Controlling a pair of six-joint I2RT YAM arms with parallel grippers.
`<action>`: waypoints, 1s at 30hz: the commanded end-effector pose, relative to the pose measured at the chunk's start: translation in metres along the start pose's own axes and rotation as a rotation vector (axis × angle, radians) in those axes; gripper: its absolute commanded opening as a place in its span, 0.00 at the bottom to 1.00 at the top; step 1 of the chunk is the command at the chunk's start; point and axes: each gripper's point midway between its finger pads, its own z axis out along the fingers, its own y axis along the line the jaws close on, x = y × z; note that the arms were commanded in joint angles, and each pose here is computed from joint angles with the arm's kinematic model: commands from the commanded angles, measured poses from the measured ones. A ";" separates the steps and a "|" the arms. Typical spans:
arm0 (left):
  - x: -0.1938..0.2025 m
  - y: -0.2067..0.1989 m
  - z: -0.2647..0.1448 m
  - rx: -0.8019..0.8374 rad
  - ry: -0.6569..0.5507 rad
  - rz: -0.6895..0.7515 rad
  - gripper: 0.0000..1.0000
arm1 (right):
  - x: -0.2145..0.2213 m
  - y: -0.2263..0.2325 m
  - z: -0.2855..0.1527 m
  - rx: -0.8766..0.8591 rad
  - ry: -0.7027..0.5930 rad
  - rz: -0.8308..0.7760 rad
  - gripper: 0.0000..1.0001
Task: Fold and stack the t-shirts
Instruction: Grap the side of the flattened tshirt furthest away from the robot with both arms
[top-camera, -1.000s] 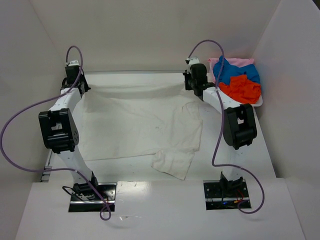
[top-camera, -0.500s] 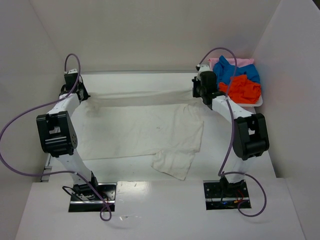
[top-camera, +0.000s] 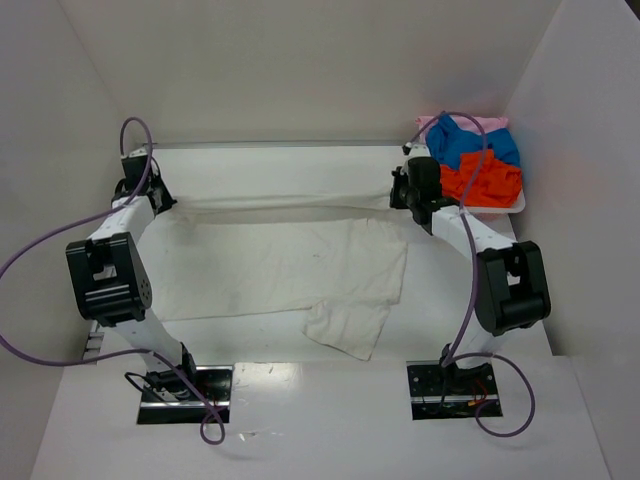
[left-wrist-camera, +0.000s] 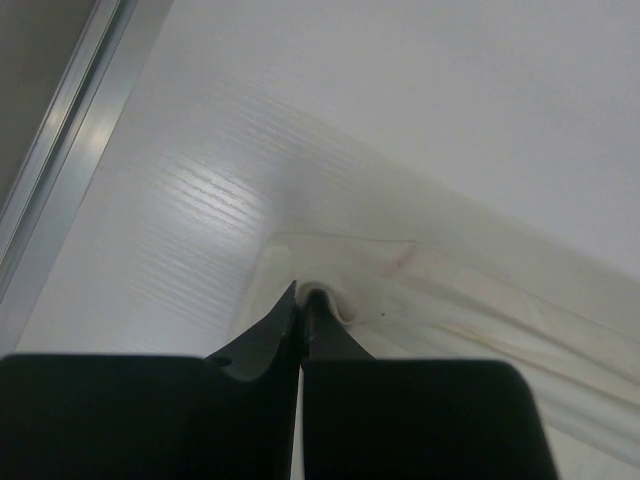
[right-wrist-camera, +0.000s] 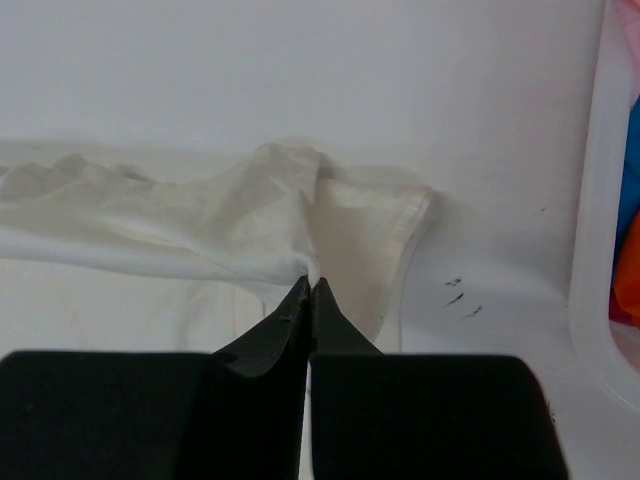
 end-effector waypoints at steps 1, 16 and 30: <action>-0.027 0.027 -0.012 -0.089 -0.097 -0.035 0.00 | -0.039 -0.034 -0.022 0.113 -0.138 0.051 0.00; -0.114 0.010 0.015 -0.050 -0.230 0.030 0.00 | -0.086 -0.030 0.010 0.076 -0.190 0.019 0.00; -0.090 0.028 0.066 -0.135 -0.207 0.111 0.00 | -0.084 -0.030 0.075 0.064 -0.145 -0.013 0.00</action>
